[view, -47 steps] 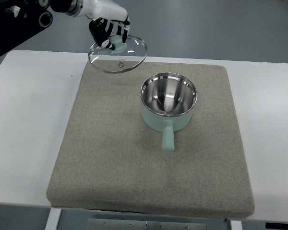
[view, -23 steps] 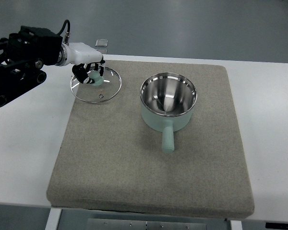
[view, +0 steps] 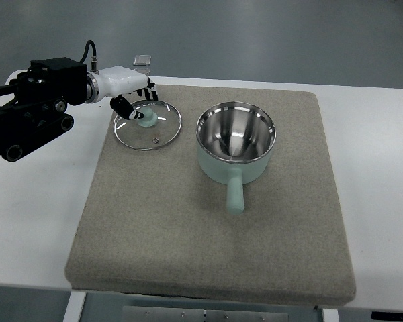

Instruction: Place lid left of pot with left hand

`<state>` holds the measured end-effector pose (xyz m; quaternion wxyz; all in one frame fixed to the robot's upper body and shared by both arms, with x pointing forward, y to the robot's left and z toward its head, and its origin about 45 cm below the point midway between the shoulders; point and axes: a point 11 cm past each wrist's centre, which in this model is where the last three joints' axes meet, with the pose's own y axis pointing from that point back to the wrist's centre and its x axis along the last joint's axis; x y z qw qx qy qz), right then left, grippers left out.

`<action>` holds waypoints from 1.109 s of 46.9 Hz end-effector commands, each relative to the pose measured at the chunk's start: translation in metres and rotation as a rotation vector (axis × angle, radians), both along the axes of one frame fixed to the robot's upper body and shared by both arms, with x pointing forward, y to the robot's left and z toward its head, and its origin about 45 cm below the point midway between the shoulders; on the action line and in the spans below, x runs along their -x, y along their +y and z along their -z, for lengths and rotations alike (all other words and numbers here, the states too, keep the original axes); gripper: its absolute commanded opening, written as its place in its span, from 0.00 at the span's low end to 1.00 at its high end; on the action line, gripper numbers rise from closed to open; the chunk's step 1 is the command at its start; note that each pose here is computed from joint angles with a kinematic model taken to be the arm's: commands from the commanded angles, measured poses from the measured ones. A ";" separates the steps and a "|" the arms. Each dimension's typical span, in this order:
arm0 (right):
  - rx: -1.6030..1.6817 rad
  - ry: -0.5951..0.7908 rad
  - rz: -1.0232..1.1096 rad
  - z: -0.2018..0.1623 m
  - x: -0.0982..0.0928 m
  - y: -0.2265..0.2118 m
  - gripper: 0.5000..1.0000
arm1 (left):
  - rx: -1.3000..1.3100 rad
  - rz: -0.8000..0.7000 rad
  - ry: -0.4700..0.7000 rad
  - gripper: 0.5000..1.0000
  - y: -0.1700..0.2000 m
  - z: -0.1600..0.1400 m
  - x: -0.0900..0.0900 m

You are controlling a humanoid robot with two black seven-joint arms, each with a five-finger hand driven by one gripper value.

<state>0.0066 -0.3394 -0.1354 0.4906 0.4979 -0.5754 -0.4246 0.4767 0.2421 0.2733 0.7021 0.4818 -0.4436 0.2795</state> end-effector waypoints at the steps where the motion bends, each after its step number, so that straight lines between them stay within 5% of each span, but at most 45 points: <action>1: 0.000 0.000 0.000 0.000 0.000 0.000 0.85 | 0.137 -0.068 0.048 0.99 0.004 -0.003 -0.003; 26: 0.000 0.001 0.000 0.000 0.000 0.000 0.85 | 1.125 -0.513 0.271 1.00 0.057 -0.035 -0.027; 33: 0.000 0.000 0.000 0.000 0.000 0.000 0.85 | 1.402 -0.647 0.327 1.00 0.087 -0.020 -0.026; 52: 0.000 0.000 0.000 0.000 0.000 0.000 0.85 | 1.745 -0.679 0.417 1.00 0.133 -0.005 -0.018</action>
